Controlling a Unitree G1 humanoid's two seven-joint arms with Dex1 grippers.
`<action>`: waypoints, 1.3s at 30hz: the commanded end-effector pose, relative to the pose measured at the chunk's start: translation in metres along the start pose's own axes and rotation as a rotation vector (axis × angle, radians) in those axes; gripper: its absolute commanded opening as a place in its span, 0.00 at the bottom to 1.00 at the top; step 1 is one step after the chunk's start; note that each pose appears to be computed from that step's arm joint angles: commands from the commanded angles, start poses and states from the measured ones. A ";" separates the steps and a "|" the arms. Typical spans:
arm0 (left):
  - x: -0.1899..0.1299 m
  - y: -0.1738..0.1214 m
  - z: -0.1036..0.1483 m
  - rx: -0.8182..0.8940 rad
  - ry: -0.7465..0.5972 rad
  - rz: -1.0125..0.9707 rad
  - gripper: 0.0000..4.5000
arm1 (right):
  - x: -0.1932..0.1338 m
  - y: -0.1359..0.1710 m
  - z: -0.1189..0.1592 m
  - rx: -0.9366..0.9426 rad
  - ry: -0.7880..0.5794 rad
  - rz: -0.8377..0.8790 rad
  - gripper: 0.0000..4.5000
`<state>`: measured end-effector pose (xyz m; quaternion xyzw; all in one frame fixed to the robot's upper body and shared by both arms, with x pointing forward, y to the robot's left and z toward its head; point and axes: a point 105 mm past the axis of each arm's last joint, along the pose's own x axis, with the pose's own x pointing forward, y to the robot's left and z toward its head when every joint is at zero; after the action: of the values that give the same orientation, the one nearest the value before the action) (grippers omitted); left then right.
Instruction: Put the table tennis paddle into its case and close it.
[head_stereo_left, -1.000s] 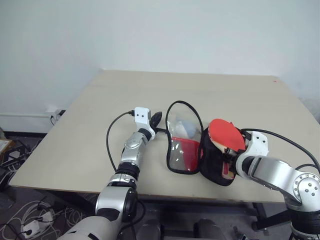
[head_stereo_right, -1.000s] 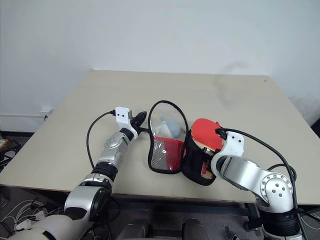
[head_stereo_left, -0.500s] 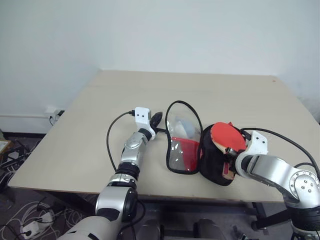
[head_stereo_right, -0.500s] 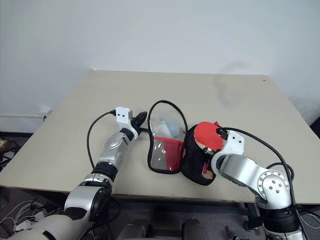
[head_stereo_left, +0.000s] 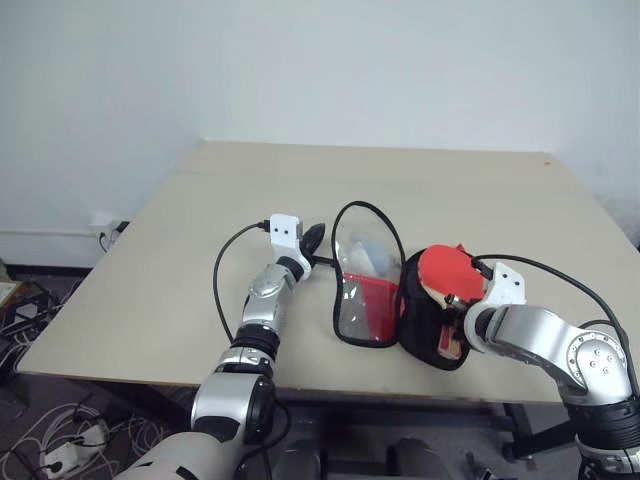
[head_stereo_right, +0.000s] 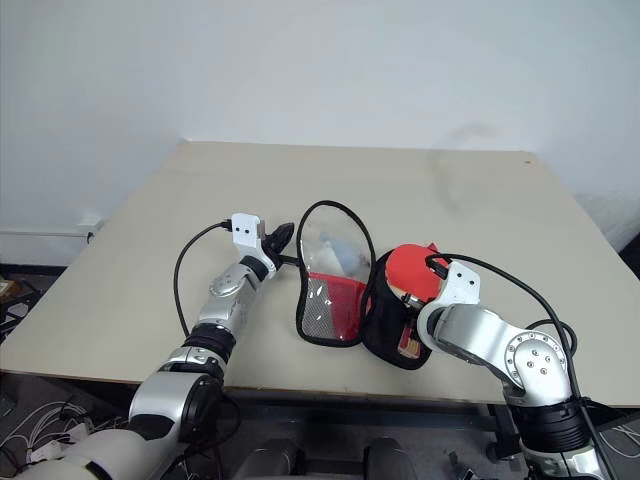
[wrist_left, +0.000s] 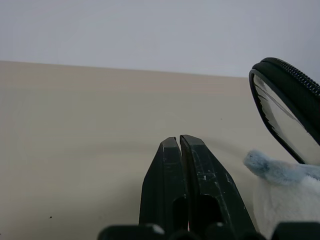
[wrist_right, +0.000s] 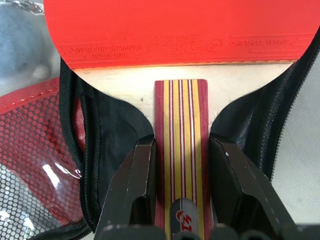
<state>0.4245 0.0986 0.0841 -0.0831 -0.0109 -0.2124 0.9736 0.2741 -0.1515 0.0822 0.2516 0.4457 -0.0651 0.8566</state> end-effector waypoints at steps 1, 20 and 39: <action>0.008 -0.004 0.026 0.035 -0.073 -0.021 0.00 | -0.001 0.008 0.010 0.015 -0.025 0.033 0.25; 0.008 0.000 0.028 0.041 -0.076 -0.010 0.00 | 0.013 0.017 0.013 -0.030 -0.017 0.095 0.41; 0.009 -0.002 0.028 0.040 -0.075 -0.015 0.00 | -0.013 0.025 0.038 -0.244 -0.183 0.081 0.78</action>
<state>0.4262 0.1018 0.0870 -0.0795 -0.0139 -0.2076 0.9749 0.2966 -0.1493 0.0968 0.1835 0.4069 -0.0144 0.8947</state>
